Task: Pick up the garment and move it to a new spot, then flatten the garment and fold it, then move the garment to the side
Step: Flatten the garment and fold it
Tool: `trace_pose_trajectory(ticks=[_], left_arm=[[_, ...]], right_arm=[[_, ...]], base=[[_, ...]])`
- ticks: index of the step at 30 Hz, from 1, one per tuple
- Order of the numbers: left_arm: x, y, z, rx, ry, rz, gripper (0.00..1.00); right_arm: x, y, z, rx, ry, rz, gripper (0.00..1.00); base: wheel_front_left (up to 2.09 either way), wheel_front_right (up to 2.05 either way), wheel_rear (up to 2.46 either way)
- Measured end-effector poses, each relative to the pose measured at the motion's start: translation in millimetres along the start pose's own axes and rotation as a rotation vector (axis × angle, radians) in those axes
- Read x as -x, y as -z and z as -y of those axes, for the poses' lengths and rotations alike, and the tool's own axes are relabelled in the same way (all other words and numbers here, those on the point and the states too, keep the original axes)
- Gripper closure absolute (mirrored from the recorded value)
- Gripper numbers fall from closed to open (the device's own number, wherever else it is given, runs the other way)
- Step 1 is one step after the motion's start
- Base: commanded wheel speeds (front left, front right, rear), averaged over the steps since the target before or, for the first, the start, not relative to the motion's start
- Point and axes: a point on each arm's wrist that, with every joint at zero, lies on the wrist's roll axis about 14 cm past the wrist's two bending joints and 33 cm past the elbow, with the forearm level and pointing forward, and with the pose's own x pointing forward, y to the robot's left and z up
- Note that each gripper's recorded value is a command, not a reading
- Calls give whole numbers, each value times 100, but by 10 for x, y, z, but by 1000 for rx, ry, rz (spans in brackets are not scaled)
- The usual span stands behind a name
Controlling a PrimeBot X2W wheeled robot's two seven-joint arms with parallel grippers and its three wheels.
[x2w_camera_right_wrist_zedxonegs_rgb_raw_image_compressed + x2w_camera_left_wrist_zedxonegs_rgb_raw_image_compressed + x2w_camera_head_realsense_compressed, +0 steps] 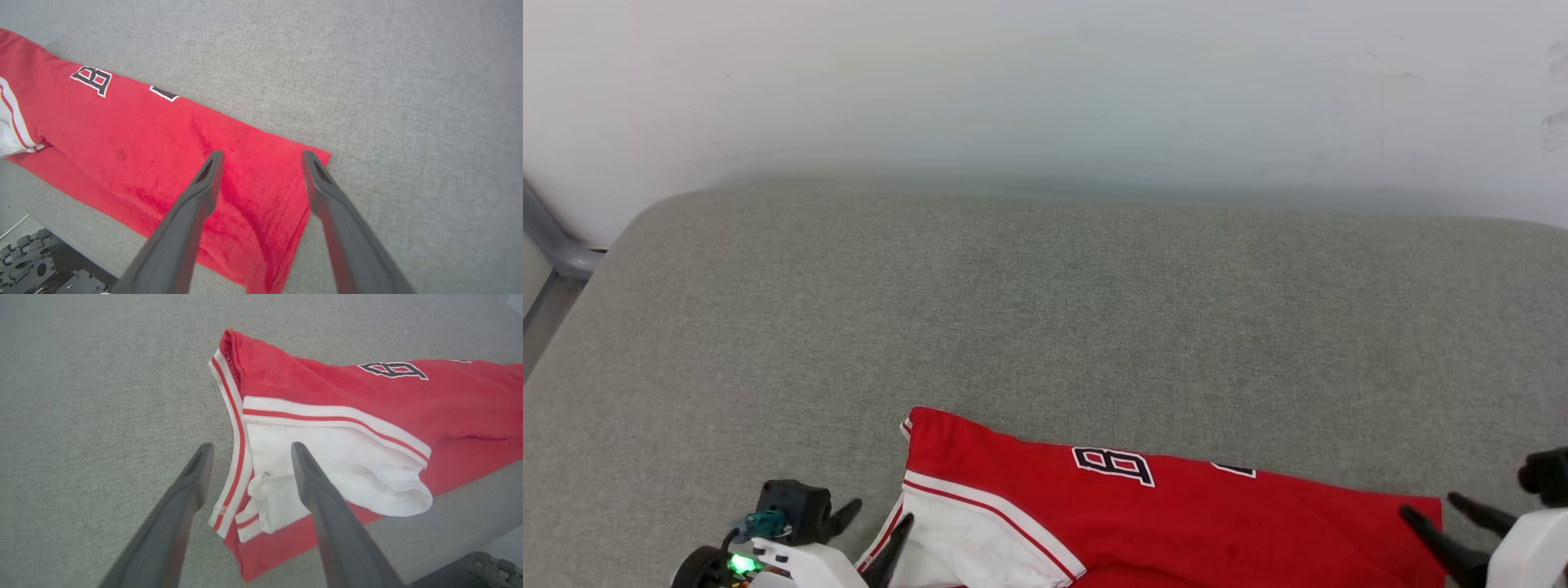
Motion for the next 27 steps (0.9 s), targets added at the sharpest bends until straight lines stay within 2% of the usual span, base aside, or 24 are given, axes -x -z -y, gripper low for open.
trace_pose_trajectory(ticks=[4, 13, 21, 27], left_arm=[[40, -272, -111, -21, -73, 114, 0], [146, -817, -320, -60, -240, 357, 0], [360, -948, -495, -82, -386, 500, 0], [470, -892, -548, -75, -449, 541, 0]], right_arm=[[91, -157, 106, 21, 25, 16, 0], [164, 121, 381, -36, 80, -199, 0], [57, 404, 371, -143, 60, -328, 0], [-93, 509, 220, -185, 12, -371, 0]], base=[[0, 0, 0], [0, 0, 0], [0, 0, 0], [0, 0, 0]])
